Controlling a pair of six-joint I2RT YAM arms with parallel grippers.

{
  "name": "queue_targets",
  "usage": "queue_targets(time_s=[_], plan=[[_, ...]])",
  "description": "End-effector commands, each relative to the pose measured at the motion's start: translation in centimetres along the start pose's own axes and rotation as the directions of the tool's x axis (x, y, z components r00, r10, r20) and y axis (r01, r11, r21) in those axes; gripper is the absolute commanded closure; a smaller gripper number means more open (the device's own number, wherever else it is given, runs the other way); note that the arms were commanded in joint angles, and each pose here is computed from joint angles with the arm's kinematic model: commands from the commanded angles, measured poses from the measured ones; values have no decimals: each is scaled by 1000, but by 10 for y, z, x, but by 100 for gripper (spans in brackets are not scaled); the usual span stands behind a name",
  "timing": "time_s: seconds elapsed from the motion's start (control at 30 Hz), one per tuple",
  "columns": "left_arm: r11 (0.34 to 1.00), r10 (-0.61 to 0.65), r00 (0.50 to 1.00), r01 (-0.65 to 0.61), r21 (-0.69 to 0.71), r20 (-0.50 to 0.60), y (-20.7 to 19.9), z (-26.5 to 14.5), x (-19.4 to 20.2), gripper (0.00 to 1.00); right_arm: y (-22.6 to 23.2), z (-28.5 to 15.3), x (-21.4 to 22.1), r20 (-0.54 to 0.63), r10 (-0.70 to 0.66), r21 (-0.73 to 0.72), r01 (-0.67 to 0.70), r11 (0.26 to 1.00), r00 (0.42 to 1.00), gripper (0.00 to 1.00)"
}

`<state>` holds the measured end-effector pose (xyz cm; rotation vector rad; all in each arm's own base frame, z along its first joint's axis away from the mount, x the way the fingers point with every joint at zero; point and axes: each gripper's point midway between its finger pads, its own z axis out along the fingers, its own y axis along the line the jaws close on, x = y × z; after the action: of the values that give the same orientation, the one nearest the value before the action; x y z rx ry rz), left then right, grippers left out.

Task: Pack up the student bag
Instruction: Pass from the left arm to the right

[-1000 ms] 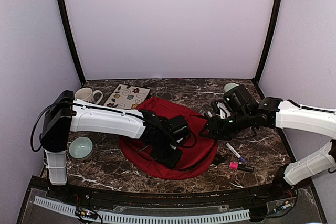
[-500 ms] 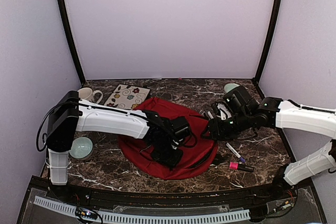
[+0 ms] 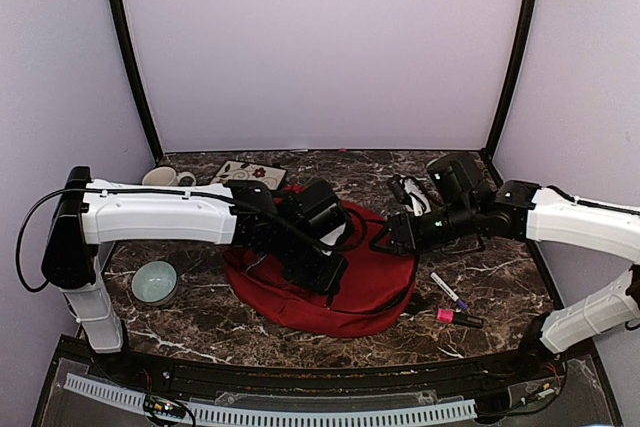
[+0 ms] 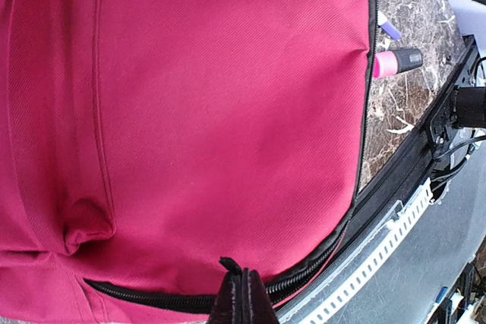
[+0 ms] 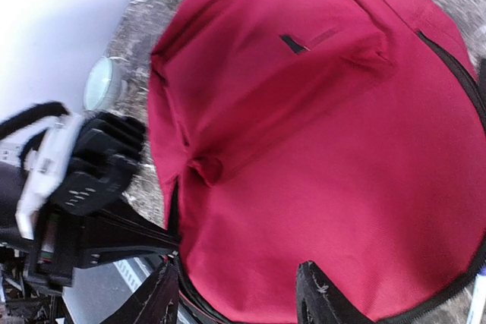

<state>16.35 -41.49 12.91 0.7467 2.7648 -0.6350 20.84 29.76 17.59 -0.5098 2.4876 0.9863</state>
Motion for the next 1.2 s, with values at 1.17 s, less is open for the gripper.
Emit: queue_targets(time_s=[1.17], plan=[[974, -73, 988, 42, 223, 133, -53, -67, -59, 100, 75, 11, 16, 357, -146, -315, 266, 911, 923, 48]])
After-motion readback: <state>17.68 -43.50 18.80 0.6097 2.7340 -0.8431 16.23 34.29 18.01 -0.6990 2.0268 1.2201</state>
